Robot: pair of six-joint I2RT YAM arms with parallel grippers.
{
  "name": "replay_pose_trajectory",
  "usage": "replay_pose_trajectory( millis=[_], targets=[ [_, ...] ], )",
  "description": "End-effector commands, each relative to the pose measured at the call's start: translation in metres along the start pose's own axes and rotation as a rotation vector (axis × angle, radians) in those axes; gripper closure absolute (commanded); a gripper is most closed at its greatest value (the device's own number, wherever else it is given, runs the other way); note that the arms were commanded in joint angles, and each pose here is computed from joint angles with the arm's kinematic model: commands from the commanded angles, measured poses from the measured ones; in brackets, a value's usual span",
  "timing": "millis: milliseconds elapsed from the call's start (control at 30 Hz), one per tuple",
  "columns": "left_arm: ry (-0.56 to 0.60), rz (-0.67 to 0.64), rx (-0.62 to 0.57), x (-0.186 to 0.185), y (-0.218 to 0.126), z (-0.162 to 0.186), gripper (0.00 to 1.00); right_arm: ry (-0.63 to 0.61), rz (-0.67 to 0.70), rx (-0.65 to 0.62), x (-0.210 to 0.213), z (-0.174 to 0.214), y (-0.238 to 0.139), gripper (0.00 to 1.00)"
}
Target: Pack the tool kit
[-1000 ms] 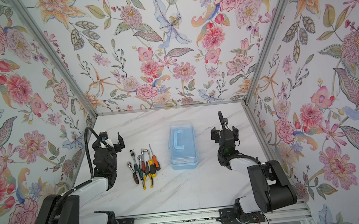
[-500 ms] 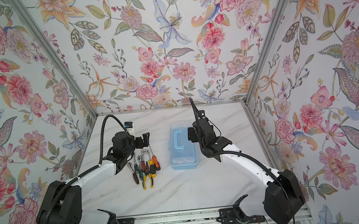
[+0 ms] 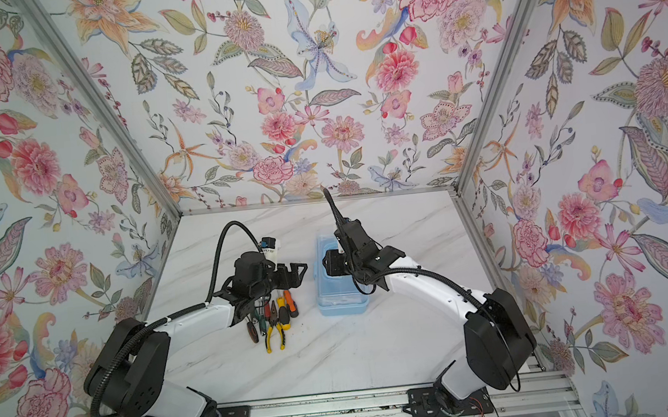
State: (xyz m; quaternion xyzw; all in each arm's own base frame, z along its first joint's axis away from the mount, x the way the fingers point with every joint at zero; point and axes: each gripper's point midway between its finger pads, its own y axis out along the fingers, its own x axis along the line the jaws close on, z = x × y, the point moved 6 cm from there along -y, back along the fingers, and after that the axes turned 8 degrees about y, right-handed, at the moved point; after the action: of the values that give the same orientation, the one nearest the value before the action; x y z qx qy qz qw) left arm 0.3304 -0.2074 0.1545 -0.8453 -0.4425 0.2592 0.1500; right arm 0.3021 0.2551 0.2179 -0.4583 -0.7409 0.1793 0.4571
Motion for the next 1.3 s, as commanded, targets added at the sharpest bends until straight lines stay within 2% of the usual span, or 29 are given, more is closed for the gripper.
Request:
replay_pose_trajectory(
  millis=[0, 467, 667, 800, 933, 1267],
  targets=[
    [-0.018, 0.039, 0.020, -0.006, 0.010, 0.011, 0.09, 0.041, -0.024, 0.053, 0.005, 0.000, 0.007, 0.53],
    [0.009, 0.065, 0.040, -0.019, 0.028, 0.021, 0.09, 0.163, 0.035, 0.138, -0.021, 0.000, 0.045, 0.52],
    [0.025, 0.088, 0.053, -0.026, 0.041, 0.023, 0.09, 0.232, -0.089, 0.228, -0.017, 0.004, 0.063, 0.51],
    [0.032, 0.093, 0.061, -0.027, 0.047, 0.025, 0.09, 0.293, -0.201, 0.228, -0.016, 0.002, 0.066, 0.51],
    [0.035, 0.102, 0.063, -0.028, 0.051, 0.026, 0.09, 0.320, -0.249, 0.244, -0.018, 0.000, 0.066, 0.50],
    [0.055, 0.105, 0.077, -0.028, 0.062, 0.024, 0.09, 0.234, -0.297, 0.300, -0.011, -0.002, 0.056, 0.52]
  ],
)
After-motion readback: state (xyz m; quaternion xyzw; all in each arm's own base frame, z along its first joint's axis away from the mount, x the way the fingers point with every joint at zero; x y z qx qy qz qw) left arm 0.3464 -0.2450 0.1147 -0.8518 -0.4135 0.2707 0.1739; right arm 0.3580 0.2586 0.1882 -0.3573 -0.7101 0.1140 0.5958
